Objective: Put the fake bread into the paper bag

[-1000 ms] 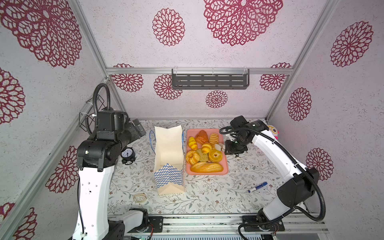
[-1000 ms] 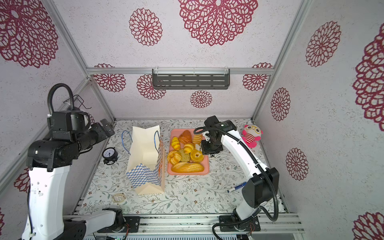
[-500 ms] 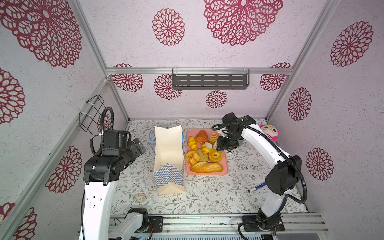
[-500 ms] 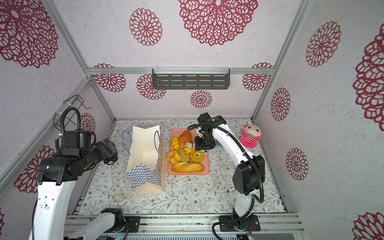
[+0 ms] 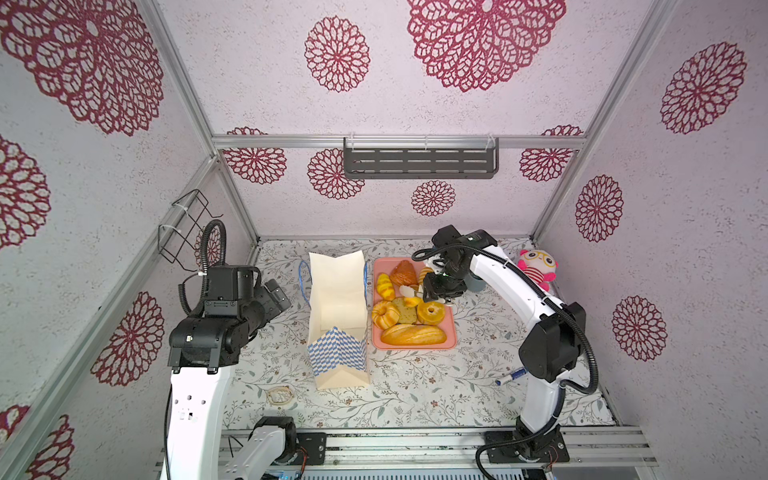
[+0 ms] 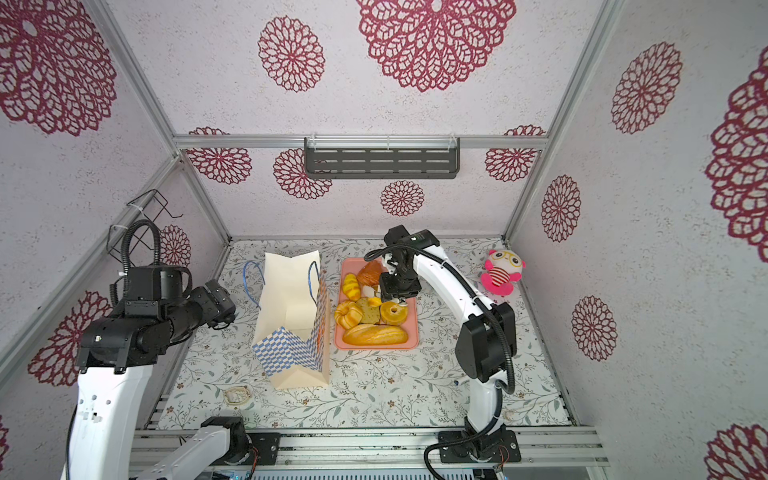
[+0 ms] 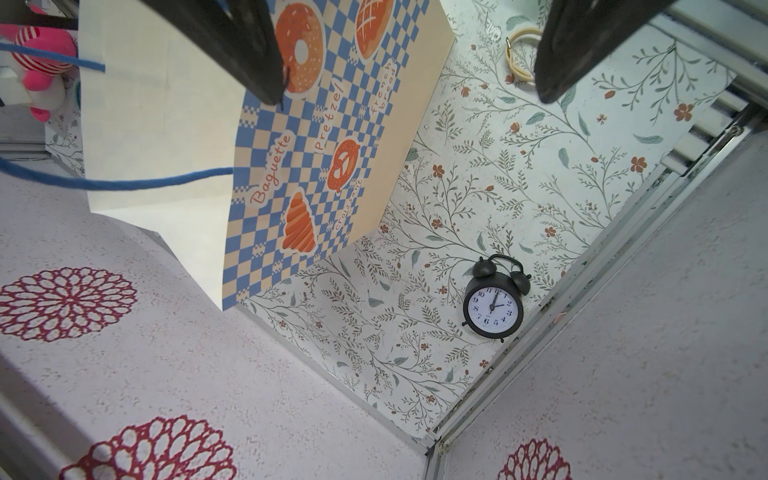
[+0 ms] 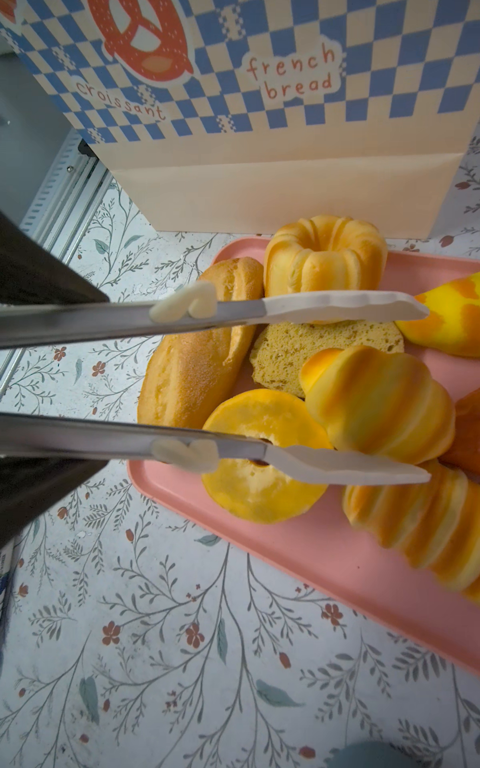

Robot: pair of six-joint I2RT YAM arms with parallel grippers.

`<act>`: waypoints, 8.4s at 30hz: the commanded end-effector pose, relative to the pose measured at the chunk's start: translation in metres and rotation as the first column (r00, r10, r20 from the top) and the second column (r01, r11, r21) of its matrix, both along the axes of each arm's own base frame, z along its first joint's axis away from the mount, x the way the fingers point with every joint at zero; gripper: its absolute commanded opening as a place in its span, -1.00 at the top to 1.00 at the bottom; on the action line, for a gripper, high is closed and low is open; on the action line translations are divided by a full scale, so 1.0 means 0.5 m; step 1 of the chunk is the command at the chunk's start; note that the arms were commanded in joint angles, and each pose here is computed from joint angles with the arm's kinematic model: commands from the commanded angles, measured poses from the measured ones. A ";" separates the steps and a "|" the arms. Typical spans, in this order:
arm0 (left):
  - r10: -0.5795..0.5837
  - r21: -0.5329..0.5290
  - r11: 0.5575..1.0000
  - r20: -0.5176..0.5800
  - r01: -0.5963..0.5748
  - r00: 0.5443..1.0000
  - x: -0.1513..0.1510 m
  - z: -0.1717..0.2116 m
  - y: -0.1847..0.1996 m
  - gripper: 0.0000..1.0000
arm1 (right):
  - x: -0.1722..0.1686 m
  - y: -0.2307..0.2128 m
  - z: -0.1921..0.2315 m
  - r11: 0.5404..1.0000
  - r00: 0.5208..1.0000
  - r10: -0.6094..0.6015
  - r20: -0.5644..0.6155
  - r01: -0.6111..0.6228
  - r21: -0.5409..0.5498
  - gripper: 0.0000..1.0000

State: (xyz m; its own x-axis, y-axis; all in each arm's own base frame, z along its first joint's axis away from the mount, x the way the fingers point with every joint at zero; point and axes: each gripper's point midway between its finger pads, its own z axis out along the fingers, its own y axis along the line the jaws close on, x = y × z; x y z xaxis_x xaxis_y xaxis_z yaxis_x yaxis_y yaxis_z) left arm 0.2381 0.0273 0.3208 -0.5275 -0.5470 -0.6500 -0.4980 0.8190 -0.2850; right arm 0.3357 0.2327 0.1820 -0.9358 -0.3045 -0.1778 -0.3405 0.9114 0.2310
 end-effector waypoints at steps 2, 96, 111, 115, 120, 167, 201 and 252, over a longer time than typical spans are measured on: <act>0.023 -0.009 1.000 0.033 -0.023 0.999 0.004 0.007 0.005 -0.95 | -0.001 0.000 -0.004 1.000 1.000 0.001 0.009 -0.001 -0.010 -0.05; -0.094 -0.263 0.948 0.310 0.180 0.946 0.031 0.123 -0.085 -0.95 | -0.182 0.080 0.664 0.862 0.653 -0.288 0.701 -0.142 0.486 0.22; -0.149 -0.215 0.954 0.272 0.211 0.951 0.037 0.125 -0.130 -0.95 | -0.155 0.018 0.162 0.933 0.956 -0.197 0.218 0.114 0.341 0.16; -0.139 -0.217 0.956 0.255 0.197 0.957 0.032 0.110 -0.127 -0.95 | -0.162 0.059 0.127 0.907 0.976 -0.173 0.135 0.104 0.407 0.12; -0.118 -0.231 0.957 0.246 0.176 0.962 0.020 0.091 -0.122 -0.95 | -0.164 0.090 0.092 0.904 0.988 -0.134 0.070 0.093 0.418 0.07; -0.075 -0.209 0.970 0.235 0.126 0.969 -0.016 0.080 -0.098 -0.95 | -0.102 0.066 0.100 0.930 0.967 -0.203 0.153 0.142 0.338 0.94; -0.027 -0.191 0.979 0.244 0.075 0.969 0.004 0.094 -0.082 -0.95 | -0.280 0.241 0.434 0.795 0.883 0.201 0.424 -0.400 0.456 0.29; -0.230 -0.069 0.964 0.267 0.257 0.936 0.040 0.189 -0.191 -0.95 | -0.168 -0.156 -0.011 0.824 0.879 -0.476 0.038 0.430 0.370 0.09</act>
